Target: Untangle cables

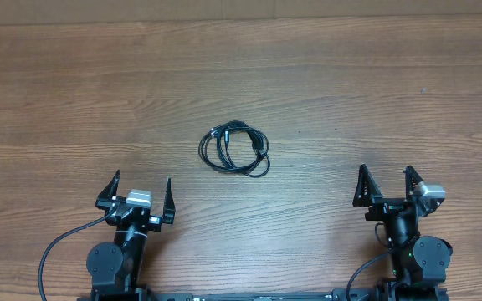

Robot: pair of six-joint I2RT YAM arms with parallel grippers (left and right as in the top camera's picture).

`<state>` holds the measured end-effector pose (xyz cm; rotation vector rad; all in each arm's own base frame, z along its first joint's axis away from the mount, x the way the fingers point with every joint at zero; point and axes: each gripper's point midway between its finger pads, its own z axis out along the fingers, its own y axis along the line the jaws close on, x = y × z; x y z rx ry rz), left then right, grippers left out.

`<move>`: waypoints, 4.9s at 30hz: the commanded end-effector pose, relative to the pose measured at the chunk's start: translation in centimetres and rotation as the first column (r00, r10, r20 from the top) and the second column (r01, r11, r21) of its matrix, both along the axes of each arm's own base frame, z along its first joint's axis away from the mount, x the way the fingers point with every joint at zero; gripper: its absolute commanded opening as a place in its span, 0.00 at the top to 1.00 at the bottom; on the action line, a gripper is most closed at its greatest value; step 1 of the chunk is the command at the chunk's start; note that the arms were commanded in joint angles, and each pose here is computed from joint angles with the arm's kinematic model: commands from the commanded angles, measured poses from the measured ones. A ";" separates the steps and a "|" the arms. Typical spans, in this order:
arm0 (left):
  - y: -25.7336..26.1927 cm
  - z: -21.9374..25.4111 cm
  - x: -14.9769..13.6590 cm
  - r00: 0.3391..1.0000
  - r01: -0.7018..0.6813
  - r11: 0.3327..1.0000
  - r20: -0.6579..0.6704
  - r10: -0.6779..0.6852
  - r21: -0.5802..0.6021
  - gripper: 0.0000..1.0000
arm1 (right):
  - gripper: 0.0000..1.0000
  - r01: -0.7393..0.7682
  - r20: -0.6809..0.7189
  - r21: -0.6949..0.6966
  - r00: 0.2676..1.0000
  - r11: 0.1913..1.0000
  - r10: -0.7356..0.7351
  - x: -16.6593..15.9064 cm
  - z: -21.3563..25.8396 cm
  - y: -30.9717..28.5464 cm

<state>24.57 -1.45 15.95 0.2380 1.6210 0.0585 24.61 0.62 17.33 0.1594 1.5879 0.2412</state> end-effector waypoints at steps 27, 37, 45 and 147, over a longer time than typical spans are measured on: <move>0.0 0.0 0.0 1.000 -0.002 1.000 0.006 0.002 0.019 0.01 | 0.00 0.138 0.003 -0.004 0.990 0.990 -0.138 0.0 -0.2 -2.3; -0.3 1.2 0.0 0.998 0.015 1.000 0.057 -0.016 0.017 0.00 | 0.00 0.019 -0.001 -0.002 1.000 1.000 -0.019 0.0 -0.3 -0.3; -0.2 2.0 -0.4 1.000 0.008 1.000 0.027 -0.008 0.001 0.00 | 0.00 0.019 -0.019 -0.002 1.000 1.000 -0.019 -0.3 0.3 -0.3; -18.2 5.4 13.8 0.437 0.219 0.799 -0.676 -0.593 -0.560 0.96 | 0.39 -0.341 -0.553 0.560 0.525 0.755 0.647 10.6 7.7 18.2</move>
